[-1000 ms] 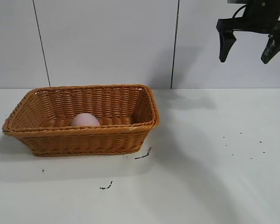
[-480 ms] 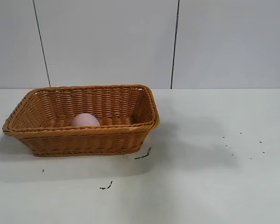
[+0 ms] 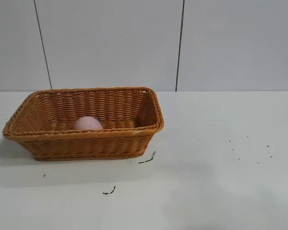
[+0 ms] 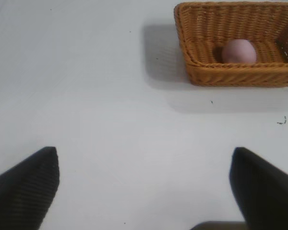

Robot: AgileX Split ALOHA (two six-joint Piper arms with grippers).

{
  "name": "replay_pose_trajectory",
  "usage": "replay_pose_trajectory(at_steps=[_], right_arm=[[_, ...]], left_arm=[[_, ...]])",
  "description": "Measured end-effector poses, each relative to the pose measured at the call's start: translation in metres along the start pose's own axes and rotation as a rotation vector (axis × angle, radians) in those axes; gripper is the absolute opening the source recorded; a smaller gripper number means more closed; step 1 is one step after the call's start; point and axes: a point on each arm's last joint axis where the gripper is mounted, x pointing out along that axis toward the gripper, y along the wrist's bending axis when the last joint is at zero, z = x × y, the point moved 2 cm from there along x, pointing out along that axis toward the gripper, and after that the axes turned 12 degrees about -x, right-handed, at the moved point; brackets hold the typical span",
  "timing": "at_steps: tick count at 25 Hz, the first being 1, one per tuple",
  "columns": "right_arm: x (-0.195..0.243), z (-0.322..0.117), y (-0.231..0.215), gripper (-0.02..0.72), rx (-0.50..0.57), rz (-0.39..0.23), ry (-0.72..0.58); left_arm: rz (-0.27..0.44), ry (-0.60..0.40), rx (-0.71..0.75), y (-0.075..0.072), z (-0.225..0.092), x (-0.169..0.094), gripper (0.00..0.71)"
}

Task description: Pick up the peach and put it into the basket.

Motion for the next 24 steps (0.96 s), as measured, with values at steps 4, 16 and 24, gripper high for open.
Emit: replay_pose_trajectory(at_steps=[4,16,24], right_arm=[[-0.011,-0.004,0.0,0.696,-0.003,-0.022,-0.078],[-0.017,-0.007,0.002,0.696,-0.001,-0.026,-0.122],[-0.017,-0.007,0.002,0.696,-0.001,-0.026,-0.122]], left_arm=[[0.0,0.0,0.0,0.0,0.0,0.0,0.693],[0.0,0.0,0.0,0.0,0.0,0.0,0.693],[0.0,0.0,0.0,0.0,0.0,0.0,0.693]])
